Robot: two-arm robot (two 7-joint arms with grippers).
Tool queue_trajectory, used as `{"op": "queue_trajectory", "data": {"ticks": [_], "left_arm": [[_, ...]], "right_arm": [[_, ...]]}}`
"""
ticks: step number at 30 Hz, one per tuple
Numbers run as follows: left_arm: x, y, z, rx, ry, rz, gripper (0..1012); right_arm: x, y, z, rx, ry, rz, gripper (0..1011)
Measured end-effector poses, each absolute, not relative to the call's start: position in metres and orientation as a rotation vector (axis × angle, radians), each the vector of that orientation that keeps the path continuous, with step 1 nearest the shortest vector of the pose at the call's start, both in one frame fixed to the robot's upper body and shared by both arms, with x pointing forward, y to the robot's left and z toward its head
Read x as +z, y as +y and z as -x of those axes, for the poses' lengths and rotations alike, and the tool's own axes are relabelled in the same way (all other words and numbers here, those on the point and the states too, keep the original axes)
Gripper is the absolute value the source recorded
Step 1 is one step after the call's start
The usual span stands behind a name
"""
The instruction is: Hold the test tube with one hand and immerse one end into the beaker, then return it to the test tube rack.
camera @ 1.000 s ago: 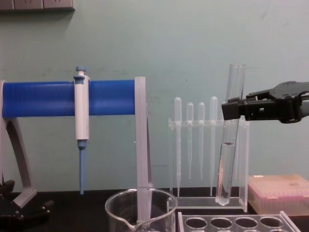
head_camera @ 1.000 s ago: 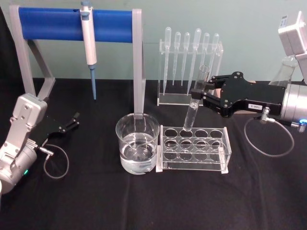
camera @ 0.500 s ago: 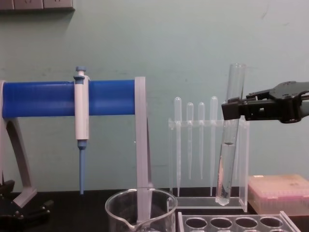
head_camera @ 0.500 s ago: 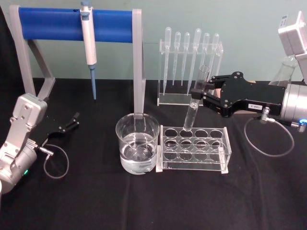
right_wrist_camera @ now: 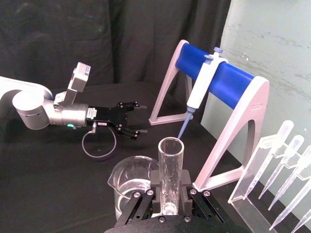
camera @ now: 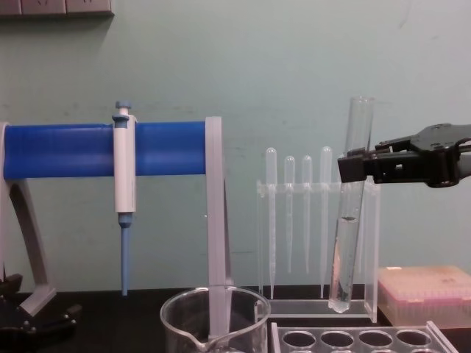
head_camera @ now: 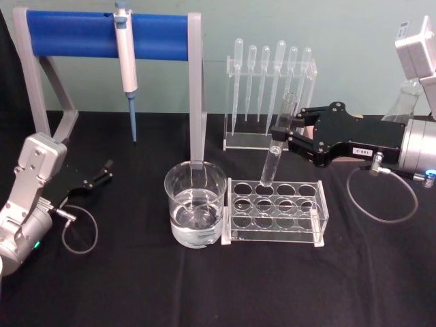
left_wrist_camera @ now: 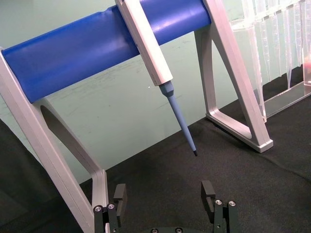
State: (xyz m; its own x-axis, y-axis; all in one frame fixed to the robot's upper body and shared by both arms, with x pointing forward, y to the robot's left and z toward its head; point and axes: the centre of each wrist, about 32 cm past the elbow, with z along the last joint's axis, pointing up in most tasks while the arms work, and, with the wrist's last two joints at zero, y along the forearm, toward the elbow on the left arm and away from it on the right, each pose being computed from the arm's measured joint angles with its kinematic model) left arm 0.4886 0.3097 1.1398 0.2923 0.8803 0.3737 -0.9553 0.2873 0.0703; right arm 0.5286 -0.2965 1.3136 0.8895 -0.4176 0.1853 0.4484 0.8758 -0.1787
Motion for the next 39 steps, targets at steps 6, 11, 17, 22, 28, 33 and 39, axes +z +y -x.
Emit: {"op": "queue_trajectory", "data": {"ticks": [6,11,17,22,28,33,39], "left_arm": [[1.1398,0.3097,-0.4886,1.248,-0.285,-0.305,1000],[1.1398,0.3097,-0.4886,1.248,-0.285,-0.304,1000],[1.1398,0.3097,-0.4886,1.248,-0.285,-0.304,1000],[1.1398,0.3097,-0.4886,1.248,-0.285,-0.305,1000],[1.1398,0.3097,-0.4886,1.248,-0.285,-0.305,1000],[1.1398,0.3097,-0.4886,1.248,-0.285,-0.304,1000],[1.1398,0.3097,-0.4886,1.248,-0.285,-0.304,1000]], "right_arm": [[1.3136,-0.2965,-0.5286,-0.453,-0.143,0.22,239],[1.3136,-0.2965,-0.5286,-0.453,-0.143,0.22,239],[1.3136,-0.2965,-0.5286,-0.453,-0.143,0.22,241],[1.3136,-0.2965,-0.5286,-0.453,-0.143,0.22,241],[1.3136,-0.2965,-0.5286,-0.453,-0.143,0.22,241],[1.3136,-0.2965,-0.5286,-0.453,-0.143,0.22,241],[1.3136,-0.2965,-0.5286,-0.453,-0.143,0.22,241]]}}
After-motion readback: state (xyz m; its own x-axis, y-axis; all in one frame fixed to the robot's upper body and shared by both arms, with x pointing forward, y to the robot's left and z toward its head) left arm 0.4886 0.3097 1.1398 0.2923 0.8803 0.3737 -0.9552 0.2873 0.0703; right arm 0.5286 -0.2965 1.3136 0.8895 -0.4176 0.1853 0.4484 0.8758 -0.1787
